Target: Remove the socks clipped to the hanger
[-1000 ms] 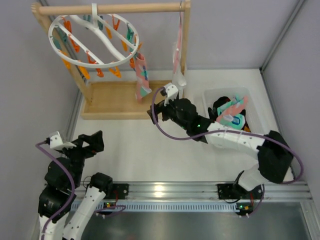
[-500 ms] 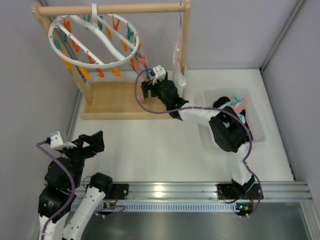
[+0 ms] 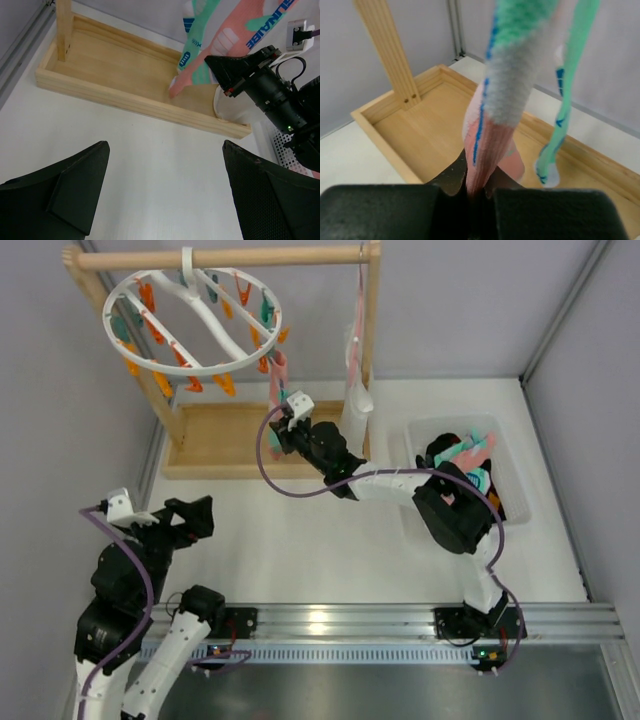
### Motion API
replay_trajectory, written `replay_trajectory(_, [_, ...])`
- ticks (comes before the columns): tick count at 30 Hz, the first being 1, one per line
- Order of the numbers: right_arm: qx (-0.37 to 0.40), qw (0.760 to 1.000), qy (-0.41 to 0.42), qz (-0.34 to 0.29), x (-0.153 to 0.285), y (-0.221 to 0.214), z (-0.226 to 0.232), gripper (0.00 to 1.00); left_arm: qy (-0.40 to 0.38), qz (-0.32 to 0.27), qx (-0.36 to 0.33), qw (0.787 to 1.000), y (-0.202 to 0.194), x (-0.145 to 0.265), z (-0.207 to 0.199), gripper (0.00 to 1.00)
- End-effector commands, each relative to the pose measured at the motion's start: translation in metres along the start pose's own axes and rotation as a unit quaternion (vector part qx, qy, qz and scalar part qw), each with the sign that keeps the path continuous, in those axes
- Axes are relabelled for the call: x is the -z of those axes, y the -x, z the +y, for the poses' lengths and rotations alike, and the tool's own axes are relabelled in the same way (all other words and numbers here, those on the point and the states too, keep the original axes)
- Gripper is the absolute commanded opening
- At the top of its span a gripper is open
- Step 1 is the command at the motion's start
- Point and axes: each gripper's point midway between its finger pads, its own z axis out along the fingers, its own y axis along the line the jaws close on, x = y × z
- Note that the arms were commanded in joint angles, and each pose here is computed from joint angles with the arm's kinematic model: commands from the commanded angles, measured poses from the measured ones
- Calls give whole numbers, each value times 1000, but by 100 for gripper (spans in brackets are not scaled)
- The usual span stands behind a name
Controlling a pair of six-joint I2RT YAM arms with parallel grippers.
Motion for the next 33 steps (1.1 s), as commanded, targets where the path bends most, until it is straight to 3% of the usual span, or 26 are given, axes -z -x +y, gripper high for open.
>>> replay_trajectory(1, [-7, 994, 8, -105, 17, 97, 30, 0, -49, -24, 6, 999, 37, 2, -30, 98])
replay_trajectory(6, [-12, 997, 15, -79, 29, 100, 63, 0, -66, -25, -2, 997, 82, -4, -61, 99])
replay_trajectory(12, [-22, 998, 24, -57, 48, 103, 95, 0, -91, 0, -4, 996, 110, -26, -98, 98])
replay_trajectory(17, [-48, 997, 42, -44, 62, 106, 111, 0, -90, -18, -5, 996, 142, -29, -111, 99])
replay_trajectory(33, [-57, 996, 64, 0, 88, 88, 151, 0, -87, 10, -57, 995, 151, -69, -131, 99])
